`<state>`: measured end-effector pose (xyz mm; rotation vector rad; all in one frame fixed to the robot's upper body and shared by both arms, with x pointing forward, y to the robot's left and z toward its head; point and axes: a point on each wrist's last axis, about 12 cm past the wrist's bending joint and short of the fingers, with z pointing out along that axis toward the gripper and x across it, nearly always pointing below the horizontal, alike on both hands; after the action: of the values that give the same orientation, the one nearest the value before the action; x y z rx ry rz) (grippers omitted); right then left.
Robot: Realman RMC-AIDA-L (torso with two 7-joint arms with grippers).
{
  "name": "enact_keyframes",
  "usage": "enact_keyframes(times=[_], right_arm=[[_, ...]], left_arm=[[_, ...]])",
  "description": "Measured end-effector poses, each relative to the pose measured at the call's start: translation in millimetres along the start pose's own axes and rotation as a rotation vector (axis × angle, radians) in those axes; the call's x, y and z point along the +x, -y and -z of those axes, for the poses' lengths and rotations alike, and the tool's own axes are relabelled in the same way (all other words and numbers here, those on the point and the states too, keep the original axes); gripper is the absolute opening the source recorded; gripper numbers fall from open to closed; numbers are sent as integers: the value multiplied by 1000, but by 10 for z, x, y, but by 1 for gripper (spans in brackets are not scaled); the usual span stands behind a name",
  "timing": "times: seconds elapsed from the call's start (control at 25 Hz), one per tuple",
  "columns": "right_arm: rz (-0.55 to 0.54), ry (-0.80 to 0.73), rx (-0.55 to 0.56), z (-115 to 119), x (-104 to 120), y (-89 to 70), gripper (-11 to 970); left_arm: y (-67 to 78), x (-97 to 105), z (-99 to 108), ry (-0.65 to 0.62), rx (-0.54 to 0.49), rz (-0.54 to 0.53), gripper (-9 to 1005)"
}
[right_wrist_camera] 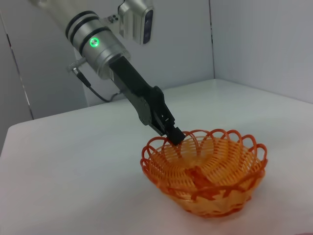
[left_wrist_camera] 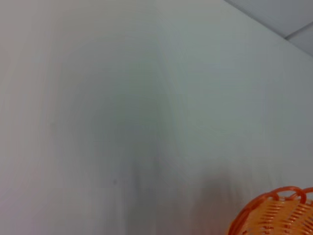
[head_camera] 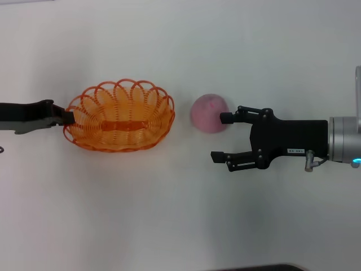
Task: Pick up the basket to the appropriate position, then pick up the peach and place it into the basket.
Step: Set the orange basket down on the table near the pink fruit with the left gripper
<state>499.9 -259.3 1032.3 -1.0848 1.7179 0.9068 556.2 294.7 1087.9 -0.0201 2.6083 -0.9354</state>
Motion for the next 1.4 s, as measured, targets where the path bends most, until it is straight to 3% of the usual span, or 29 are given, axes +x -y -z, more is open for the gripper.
enact_keyframes(times=[0.36, 1.2, 1.4], right_arm=[[6, 1, 1, -14, -23, 21, 919], [6, 8, 8, -11, -35, 33, 917], [6, 10, 5, -16, -37, 28, 917]], left_arm=[[7, 50, -146, 14, 11, 1, 49], [-11, 53, -131, 19, 15, 37, 49], [-23, 80, -125, 12, 17, 40, 279]])
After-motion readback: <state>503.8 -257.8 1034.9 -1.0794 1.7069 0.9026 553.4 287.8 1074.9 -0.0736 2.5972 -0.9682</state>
